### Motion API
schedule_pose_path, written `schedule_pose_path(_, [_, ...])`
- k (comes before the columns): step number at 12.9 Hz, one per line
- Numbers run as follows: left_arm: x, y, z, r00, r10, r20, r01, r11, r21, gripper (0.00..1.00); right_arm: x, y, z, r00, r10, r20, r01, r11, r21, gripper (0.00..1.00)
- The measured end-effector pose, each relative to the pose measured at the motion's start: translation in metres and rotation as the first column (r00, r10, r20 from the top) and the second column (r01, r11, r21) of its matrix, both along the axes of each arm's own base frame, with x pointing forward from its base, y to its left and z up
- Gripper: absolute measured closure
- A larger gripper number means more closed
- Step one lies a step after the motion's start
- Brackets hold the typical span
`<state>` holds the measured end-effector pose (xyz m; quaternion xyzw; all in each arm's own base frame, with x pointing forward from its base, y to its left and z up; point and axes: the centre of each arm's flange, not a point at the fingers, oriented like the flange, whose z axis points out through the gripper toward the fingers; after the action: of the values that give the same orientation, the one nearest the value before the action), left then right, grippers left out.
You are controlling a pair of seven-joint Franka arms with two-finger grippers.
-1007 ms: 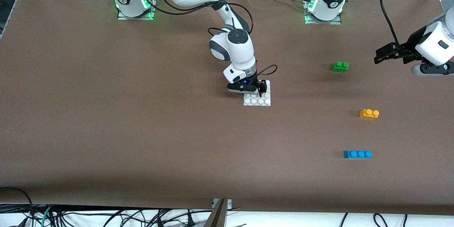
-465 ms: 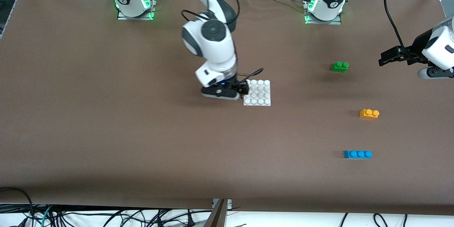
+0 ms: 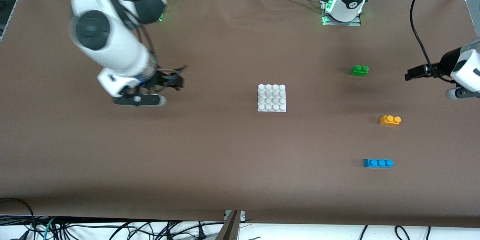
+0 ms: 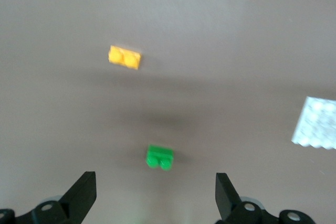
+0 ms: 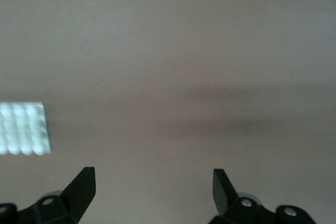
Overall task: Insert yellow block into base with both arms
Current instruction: 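Retract the right gripper while the left gripper reaches the yellow brick, then grasp the yellow brick with the left gripper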
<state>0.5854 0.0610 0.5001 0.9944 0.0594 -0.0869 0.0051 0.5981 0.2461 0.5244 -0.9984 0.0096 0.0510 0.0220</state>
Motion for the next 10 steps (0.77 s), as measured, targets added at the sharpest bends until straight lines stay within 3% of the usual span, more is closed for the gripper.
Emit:
schedule_pose_path(3, [0.032, 0.015, -0.062, 0.998, -0.058, 0.019, 0.057, 0.998, 0.032, 0.00, -0.028, -0.089, 0.046, 1.000, 0.026, 0.009, -0.026, 0.999, 0.022, 0.01])
schedule_pose_path(6, [0.054, 0.033, -0.136, 0.996, -0.084, 0.020, 0.083, 0.996, 0.040, 0.00, -0.066, -0.140, 0.082, 0.997, 0.072, -0.001, -0.072, 0.997, -0.038, 0.01])
schedule_pose_path(8, [0.062, 0.043, -0.177, 0.990, -0.142, 0.001, 0.141, 0.986, 0.084, 0.00, -0.067, -0.166, 0.088, 0.997, 0.074, 0.007, -0.074, 0.996, -0.042, 0.01])
schedule_pose_path(10, [0.060, 0.053, -0.215, 0.982, -0.184, -0.045, 0.187, 0.980, 0.068, 0.00, -0.062, -0.197, 0.085, 0.999, 0.041, 0.000, -0.041, 0.998, -0.040, 0.01])
